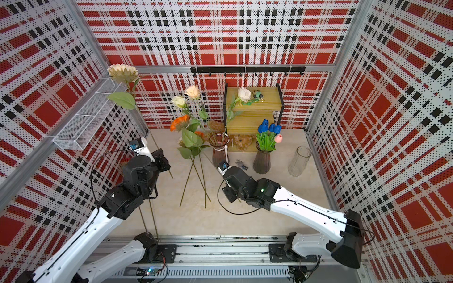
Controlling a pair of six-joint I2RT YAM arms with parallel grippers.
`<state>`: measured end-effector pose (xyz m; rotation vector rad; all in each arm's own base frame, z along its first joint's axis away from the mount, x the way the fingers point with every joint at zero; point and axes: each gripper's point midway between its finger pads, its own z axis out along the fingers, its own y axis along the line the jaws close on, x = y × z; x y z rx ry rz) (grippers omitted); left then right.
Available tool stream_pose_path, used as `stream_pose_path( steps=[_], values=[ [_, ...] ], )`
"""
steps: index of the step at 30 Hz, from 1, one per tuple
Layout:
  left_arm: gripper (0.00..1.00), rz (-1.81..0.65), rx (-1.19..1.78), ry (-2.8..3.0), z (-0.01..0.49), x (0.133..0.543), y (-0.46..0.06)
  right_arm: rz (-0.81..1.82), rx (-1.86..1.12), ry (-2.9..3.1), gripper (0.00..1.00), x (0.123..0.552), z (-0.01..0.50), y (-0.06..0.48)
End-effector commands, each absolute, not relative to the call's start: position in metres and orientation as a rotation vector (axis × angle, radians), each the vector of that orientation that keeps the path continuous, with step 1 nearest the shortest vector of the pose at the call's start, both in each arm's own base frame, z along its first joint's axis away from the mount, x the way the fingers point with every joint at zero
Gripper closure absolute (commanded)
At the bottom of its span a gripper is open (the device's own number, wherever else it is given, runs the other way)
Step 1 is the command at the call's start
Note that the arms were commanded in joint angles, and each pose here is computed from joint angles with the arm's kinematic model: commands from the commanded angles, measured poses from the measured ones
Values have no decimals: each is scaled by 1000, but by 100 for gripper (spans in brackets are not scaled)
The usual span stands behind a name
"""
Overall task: Arrange the flowers in different vases according to their variety
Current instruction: Adjust the flower at the center of the board.
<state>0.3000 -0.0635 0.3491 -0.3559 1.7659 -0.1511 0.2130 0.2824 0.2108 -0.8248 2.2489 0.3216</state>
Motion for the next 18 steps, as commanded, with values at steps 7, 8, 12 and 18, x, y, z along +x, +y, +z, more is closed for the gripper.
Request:
stream_pose_path(
  steps=[7, 8, 12, 18],
  values=[
    [100, -150, -355, 1765, 356, 303, -64, 183, -949, 2450, 100, 183, 146, 270],
    [100, -153, -353, 1766, 356, 304, -65, 119, -955, 2486, 100, 184, 136, 264],
    [100, -156, -353, 1760, 357, 304, -65, 16, -1006, 2573, 100, 180, 106, 256],
    [100, -157, -354, 1758, 357, 302, -64, -60, -1032, 2600, 65, 183, 89, 251]
  ],
)
